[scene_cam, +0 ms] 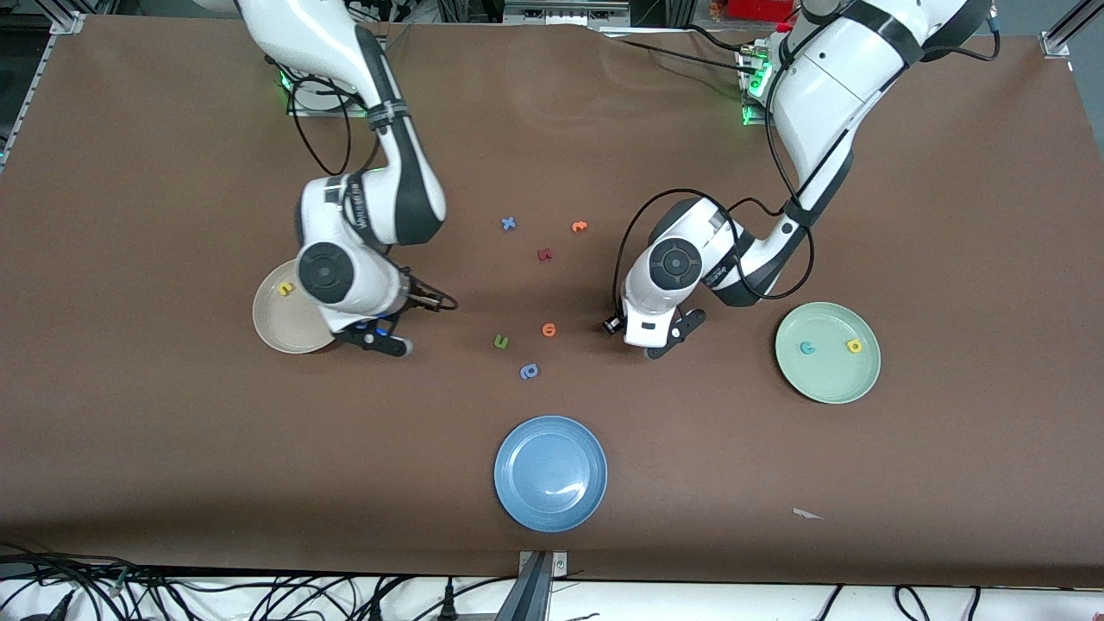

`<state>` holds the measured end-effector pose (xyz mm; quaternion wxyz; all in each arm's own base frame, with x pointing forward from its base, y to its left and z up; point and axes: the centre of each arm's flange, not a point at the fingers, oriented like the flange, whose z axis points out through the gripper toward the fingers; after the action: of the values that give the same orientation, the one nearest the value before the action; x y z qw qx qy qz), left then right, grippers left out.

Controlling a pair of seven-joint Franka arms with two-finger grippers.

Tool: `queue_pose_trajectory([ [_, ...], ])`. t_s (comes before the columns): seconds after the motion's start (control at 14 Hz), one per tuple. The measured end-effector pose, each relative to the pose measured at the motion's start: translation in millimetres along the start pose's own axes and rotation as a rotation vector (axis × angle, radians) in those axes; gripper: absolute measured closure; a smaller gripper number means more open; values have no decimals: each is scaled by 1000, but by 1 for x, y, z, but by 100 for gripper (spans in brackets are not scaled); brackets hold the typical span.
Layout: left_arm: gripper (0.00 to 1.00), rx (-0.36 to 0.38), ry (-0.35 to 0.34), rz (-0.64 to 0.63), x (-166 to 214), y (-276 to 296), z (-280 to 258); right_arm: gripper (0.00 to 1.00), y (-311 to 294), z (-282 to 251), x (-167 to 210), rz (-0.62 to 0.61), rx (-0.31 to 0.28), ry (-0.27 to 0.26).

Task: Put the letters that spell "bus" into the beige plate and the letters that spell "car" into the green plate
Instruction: 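Place the s on the cream plate while the left gripper grasps the l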

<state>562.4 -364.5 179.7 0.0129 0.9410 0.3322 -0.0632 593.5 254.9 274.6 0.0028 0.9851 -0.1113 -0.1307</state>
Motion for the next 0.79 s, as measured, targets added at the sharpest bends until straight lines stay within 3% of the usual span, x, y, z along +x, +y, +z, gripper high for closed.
queue_pose_trajectory([
  [0.5, 37, 12, 16, 23, 0, -1, 8, 73, 130, 29, 46, -175, -31, -77],
  [0.79, 39, 14, 17, 37, -9, 2, 9, 73, 188, 45, 74, -201, -37, -65],
])
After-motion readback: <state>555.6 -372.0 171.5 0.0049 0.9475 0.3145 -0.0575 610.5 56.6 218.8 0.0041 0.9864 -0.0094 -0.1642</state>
